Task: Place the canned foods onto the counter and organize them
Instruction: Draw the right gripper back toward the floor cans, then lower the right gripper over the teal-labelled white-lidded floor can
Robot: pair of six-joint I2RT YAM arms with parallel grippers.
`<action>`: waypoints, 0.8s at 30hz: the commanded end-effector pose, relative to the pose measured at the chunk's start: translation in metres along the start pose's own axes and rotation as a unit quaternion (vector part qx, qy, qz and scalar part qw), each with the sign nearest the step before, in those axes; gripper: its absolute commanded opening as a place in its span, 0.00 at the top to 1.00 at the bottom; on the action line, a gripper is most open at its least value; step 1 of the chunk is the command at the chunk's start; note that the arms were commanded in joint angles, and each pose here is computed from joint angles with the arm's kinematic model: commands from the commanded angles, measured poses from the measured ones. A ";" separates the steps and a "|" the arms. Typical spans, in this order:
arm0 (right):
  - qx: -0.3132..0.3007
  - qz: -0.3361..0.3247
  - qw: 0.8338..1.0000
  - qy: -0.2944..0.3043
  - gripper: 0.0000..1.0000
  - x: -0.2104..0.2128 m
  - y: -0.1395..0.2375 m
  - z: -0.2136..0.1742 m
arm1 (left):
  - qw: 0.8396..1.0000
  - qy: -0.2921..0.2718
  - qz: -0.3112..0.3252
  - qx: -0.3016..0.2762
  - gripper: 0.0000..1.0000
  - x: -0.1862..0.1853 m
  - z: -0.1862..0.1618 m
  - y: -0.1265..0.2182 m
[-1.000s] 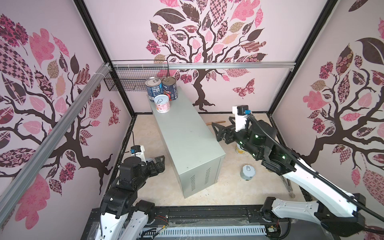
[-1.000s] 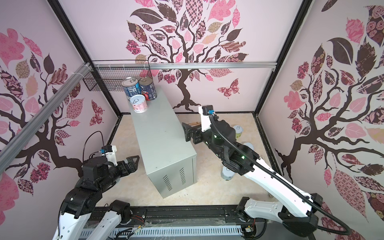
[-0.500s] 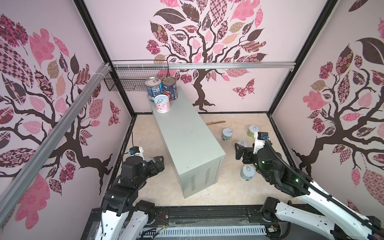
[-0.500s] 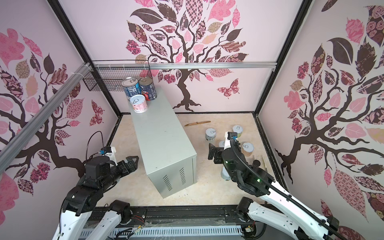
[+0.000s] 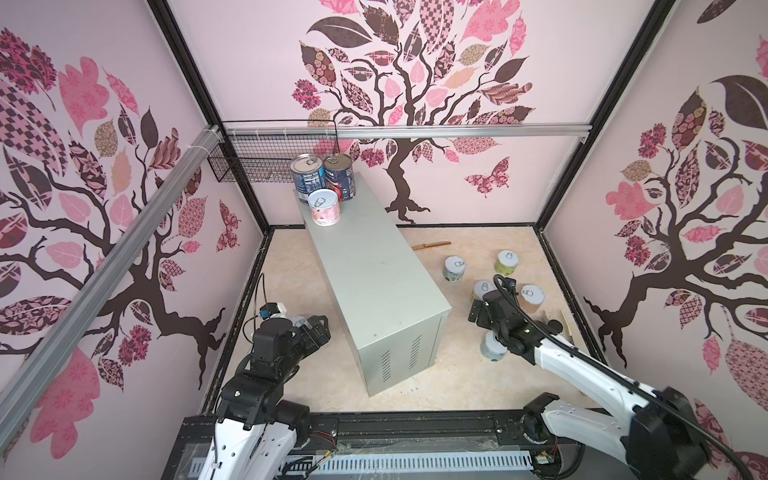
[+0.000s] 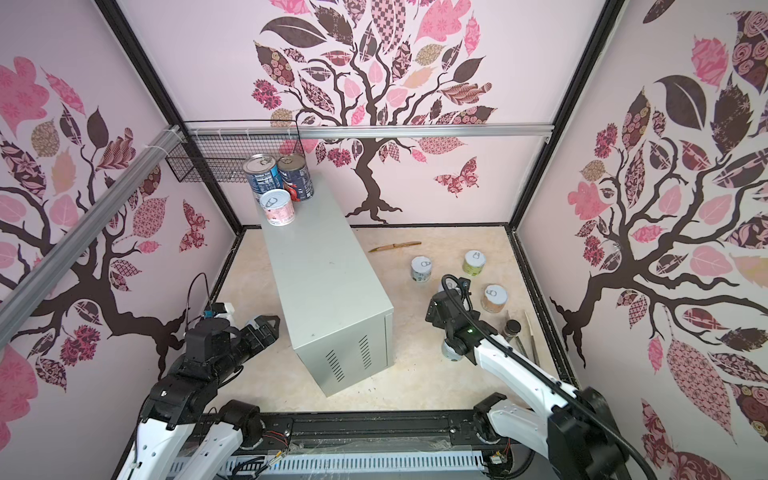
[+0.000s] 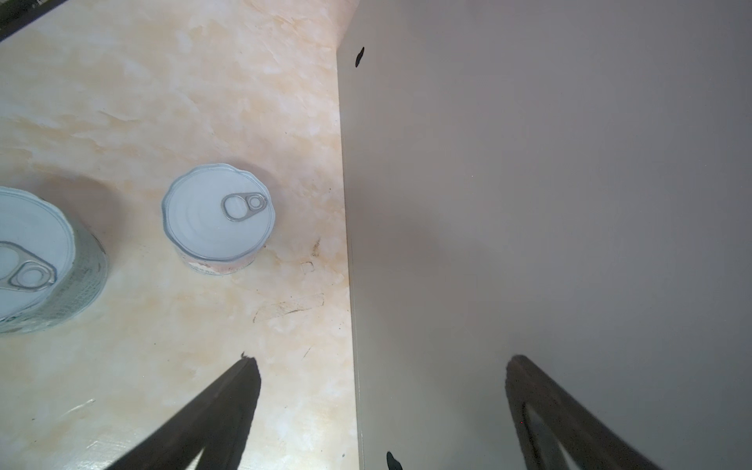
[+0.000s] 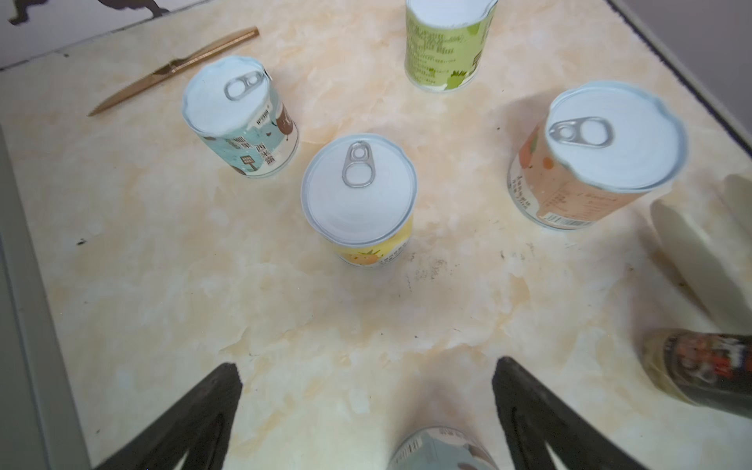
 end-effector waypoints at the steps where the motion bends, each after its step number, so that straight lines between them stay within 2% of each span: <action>1: -0.030 0.007 0.999 -0.020 0.00 0.013 -0.021 0.017 | 0.999 -0.028 0.006 -0.019 0.02 -0.011 0.013 0.001; 11: -0.016 -0.031 0.999 -0.027 0.00 0.020 -0.073 0.024 | 0.995 -0.091 0.011 -0.028 0.02 -0.023 0.025 0.006; 24: 0.016 -0.057 0.998 -0.030 0.00 0.017 -0.121 0.016 | 0.994 -0.112 0.020 0.003 0.02 -0.025 0.018 -0.004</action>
Point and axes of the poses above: each gripper's point midway between its finger pads, its own y axis back along the fingers, its own x axis along the line the jaws close on, z = x × y, the point moved 9 cm from there along y, back along the fingers, and after that the axes turned 9 degrees about y, right-handed, at the moved point
